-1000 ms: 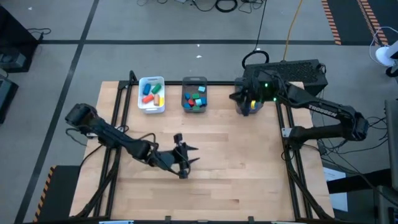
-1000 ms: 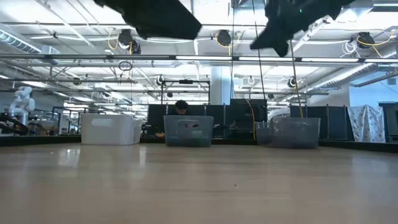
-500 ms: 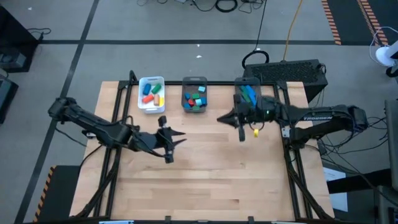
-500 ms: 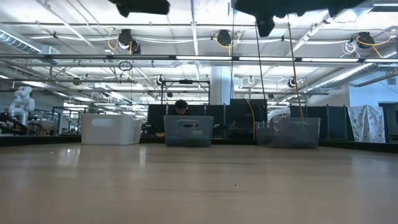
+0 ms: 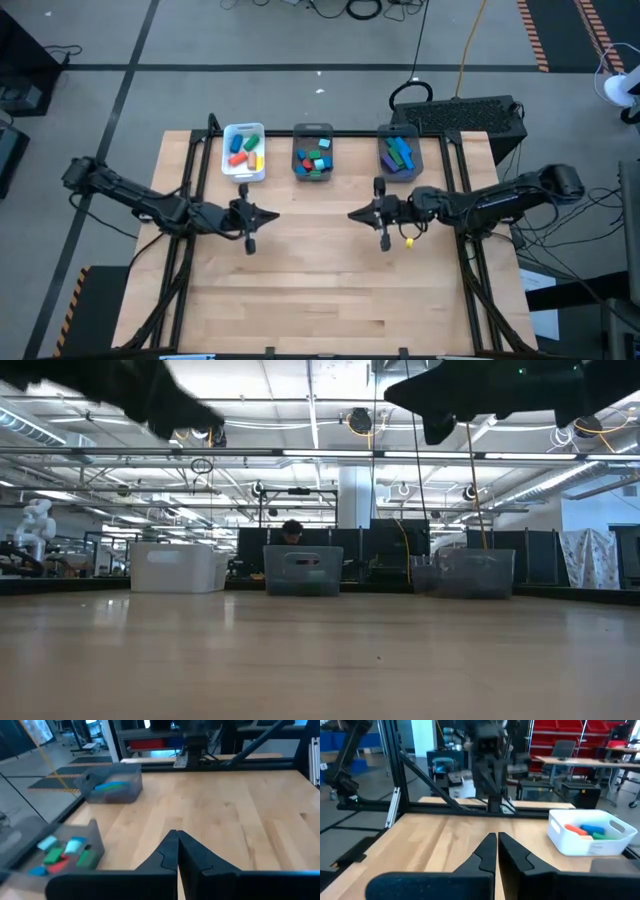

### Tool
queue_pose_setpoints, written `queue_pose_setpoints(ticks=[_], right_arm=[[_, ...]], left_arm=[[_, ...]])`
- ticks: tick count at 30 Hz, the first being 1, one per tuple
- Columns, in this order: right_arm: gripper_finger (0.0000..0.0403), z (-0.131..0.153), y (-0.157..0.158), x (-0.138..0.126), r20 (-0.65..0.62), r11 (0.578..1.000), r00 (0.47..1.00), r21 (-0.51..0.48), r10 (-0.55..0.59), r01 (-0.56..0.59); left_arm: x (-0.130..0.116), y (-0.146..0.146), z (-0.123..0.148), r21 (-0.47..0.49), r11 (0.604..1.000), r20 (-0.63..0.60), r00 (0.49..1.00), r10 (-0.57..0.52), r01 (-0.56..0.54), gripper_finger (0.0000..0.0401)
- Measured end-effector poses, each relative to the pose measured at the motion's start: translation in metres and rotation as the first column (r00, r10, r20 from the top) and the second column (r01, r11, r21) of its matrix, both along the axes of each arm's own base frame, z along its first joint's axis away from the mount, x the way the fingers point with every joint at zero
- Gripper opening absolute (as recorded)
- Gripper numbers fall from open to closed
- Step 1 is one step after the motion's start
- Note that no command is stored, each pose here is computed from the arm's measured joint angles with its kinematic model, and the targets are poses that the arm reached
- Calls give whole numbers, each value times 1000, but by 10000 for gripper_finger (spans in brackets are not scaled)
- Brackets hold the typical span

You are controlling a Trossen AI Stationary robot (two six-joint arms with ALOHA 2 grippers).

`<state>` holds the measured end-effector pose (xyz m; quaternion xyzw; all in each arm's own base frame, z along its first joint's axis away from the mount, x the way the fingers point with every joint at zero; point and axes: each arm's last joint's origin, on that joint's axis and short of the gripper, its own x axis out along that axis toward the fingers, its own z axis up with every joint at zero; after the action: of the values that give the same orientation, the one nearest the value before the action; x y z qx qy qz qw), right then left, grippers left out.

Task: Sort blocks by size
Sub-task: Return to Home Position

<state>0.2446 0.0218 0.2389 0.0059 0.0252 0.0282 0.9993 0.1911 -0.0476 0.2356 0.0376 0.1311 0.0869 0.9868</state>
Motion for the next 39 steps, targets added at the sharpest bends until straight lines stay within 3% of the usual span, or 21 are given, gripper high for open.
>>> queue_pose_setpoints(ticks=[6, 12, 19, 27, 34, 39], right_arm=[[0, -15, 0, 11, -16, 1000, 1000, -29, 10, -10], [0, -4, -8, 5, 25, 998, 998, -28, 59, -58], [0, -1, -20, -33, 79, 1000, 997, -3, 21, -20], [0, -18, -24, -76, 135, 998, 991, 62, -8, -1], [0, -31, -25, -99, 177, 997, 984, 78, -15, 1], [0, -33, -24, -107, 142, 996, 990, 89, -18, 6]], left_arm=[[-10, 21, -34, -59, 998, 18, 1000, -20, 21, 5], [-20, 35, -33, -60, 998, 45, 999, 21, -18, 2], [-47, 43, -16, -36, 999, 112, 994, -18, 23, 1], [-81, 47, -10, -38, 999, 136, 991, -8, 13, 1], [-101, 48, -13, -63, 998, 139, 990, -3, 11, 1], [-115, 49, -13, -66, 998, 174, 985, -2, 14, 0]])
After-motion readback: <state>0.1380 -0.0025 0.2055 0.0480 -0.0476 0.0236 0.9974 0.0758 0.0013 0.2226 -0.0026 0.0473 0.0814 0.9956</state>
